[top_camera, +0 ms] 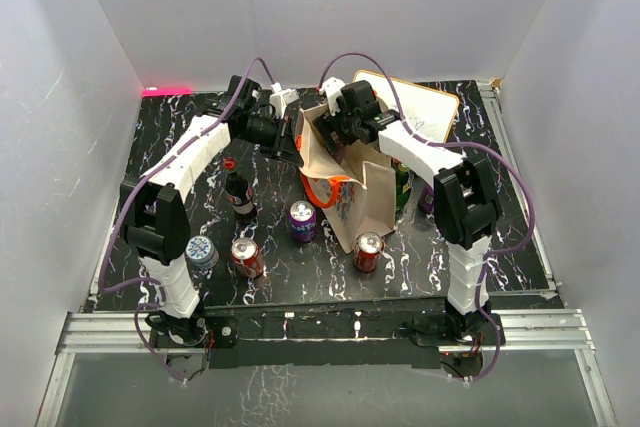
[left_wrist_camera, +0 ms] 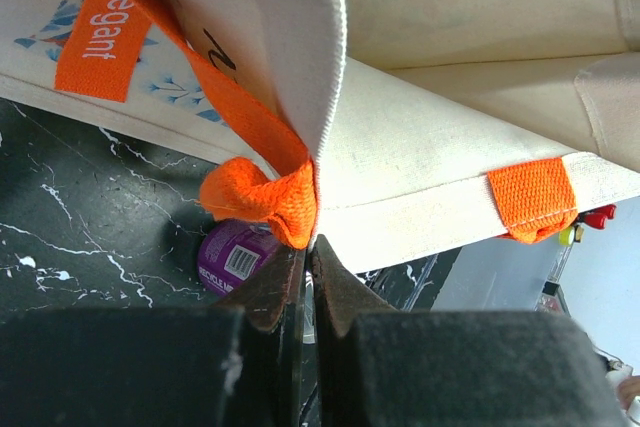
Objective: Place the beverage into the canvas bag
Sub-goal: Place the drink in the canvas bag, then pick up the drink from the center of the board.
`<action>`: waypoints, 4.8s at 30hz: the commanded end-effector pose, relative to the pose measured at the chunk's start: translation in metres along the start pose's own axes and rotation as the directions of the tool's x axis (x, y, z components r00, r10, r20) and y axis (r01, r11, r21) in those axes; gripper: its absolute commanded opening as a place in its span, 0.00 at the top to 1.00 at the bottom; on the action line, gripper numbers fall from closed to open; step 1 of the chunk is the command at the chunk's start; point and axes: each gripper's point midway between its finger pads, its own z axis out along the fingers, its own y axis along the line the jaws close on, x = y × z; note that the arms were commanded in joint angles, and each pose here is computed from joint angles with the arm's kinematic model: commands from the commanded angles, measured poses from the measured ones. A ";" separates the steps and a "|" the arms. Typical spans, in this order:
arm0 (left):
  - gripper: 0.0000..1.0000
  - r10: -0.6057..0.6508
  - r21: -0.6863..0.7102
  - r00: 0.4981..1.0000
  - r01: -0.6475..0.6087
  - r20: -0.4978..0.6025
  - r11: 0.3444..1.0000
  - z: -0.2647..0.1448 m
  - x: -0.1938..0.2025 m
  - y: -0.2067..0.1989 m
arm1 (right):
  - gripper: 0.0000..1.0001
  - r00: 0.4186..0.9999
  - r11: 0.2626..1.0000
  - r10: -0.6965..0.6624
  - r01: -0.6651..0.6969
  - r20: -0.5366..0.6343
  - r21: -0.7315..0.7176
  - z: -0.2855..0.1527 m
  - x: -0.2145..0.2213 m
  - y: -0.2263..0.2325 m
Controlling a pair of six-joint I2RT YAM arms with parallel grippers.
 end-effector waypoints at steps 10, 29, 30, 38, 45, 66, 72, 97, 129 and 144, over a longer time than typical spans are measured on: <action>1.00 -0.073 -0.034 0.996 0.075 0.061 0.997 -0.006 -0.018 -0.005 | 0.13 0.995 0.993 -0.037 0.047 0.091 -0.109 -0.071 -0.057 0.000; 0.36 -0.029 0.052 0.983 0.019 0.184 0.998 -0.019 -0.074 -0.035 | 0.12 0.952 0.987 -0.154 0.138 0.265 0.077 -0.235 -0.079 -0.015; 0.35 -0.033 0.055 0.983 0.023 0.182 0.998 -0.018 -0.076 -0.035 | 0.12 0.951 0.985 -0.165 0.147 0.262 0.086 -0.238 -0.075 -0.016; 0.29 0.067 -0.016 0.989 -0.066 0.135 0.998 -0.019 -0.081 -0.020 | 0.10 0.956 0.969 -0.224 0.198 0.189 0.146 -0.246 -0.056 -0.031; 0.26 0.276 0.190 0.960 -0.281 0.055 0.941 -0.043 -0.047 -0.054 | 0.10 0.972 0.970 -0.214 0.199 0.098 0.138 -0.238 -0.031 -0.038; 0.22 -0.069 -0.074 0.961 0.092 0.267 0.993 -0.059 -0.087 0.016 | 0.11 0.987 0.965 0.162 -0.162 0.021 0.204 -0.259 0.049 -0.114; 0.22 -0.080 -0.047 0.944 0.100 0.321 0.994 -0.062 -0.109 0.008 | 0.11 0.997 0.979 0.026 -0.012 -0.066 0.202 -0.246 0.089 -0.116; 0.34 0.030 -0.076 0.976 -0.014 0.216 0.997 -0.010 -0.107 0.003 | 0.11 0.965 0.982 0.177 -0.159 -0.191 0.105 -0.193 0.145 -0.099; 0.94 0.066 -0.129 0.978 -0.040 0.200 0.991 -0.001 -0.097 -0.004 | 0.27 0.909 0.970 0.241 -0.211 -0.339 0.124 -0.169 0.203 -0.102; 0.96 0.080 -0.166 0.978 -0.048 0.194 0.985 -0.003 -0.095 0.001 | 0.76 0.931 0.964 0.266 -0.249 -0.249 0.098 -0.190 0.152 -0.107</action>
